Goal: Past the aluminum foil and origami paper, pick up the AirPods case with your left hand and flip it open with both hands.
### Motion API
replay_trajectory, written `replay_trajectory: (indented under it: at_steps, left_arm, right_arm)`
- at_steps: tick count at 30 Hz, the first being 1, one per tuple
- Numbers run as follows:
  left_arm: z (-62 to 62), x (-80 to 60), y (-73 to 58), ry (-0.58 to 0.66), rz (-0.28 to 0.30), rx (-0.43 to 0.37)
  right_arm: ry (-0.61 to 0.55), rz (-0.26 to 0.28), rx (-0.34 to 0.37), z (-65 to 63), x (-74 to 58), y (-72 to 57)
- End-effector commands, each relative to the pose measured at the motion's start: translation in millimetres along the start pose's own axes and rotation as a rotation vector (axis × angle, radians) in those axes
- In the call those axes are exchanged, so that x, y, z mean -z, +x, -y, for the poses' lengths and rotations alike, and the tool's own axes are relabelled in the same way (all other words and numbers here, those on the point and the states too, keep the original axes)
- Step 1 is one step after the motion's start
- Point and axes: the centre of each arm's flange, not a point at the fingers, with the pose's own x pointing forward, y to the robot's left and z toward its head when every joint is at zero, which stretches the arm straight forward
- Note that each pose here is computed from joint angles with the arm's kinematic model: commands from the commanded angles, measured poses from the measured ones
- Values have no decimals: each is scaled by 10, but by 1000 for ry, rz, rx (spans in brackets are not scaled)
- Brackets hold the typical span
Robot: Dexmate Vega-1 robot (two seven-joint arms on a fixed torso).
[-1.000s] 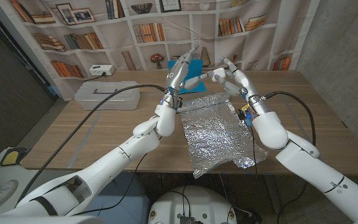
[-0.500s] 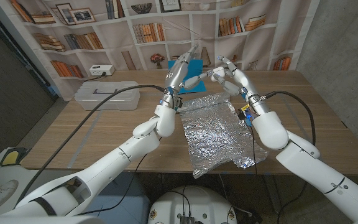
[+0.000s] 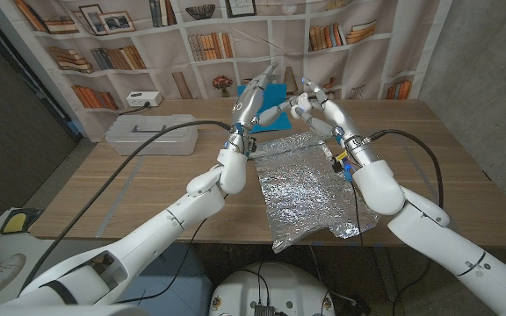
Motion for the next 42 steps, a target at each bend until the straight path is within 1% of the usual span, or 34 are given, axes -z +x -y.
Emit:
replay_trajectory:
  at_steps: [1, 4, 6, 11, 16, 22, 29, 31, 33, 36, 37, 39, 42]
  left_arm:
    - [-12, 24, -33, -3, -4, 1]
    - [-14, 29, -39, -1, -4, 3]
    - [-17, 31, -41, 0, -3, 3]
    - [-40, 43, -50, 1, -4, 1]
    - [-64, 66, -82, 6, -14, 3]
    - [-92, 90, -109, 10, -22, 6]
    - [-86, 83, -133, 6, -22, 8]
    - [-84, 83, -143, 6, -22, 8]
    - [-89, 85, -152, 7, -25, 6]
    - [-96, 88, -161, 7, -26, 3]
    - [-101, 86, -167, 7, -27, 1]
    - [-106, 83, -178, 8, -28, 1]
    - [-113, 80, -191, 13, -29, 3]
  right_arm:
    - [-56, 59, -16, -4, -68, 2]
    - [-73, 96, -36, -2, -102, 6]
    - [-82, 107, -47, -6, -117, 11]
    - [-76, 114, -65, -12, -113, 19]
    - [-46, 142, -82, 3, -92, 17]
    - [-39, 131, -87, 7, -78, 8]
    - [55, 90, -61, 10, 41, 28]
    - [88, 66, -55, 4, 94, 27]
    - [134, 23, -43, -8, 169, 24]
    - [229, -61, -27, -38, 346, 26]
    - [271, -77, -24, -48, 409, 25]
    - [315, -101, -15, -52, 482, 16]
    - [332, -105, -7, -42, 519, 8]
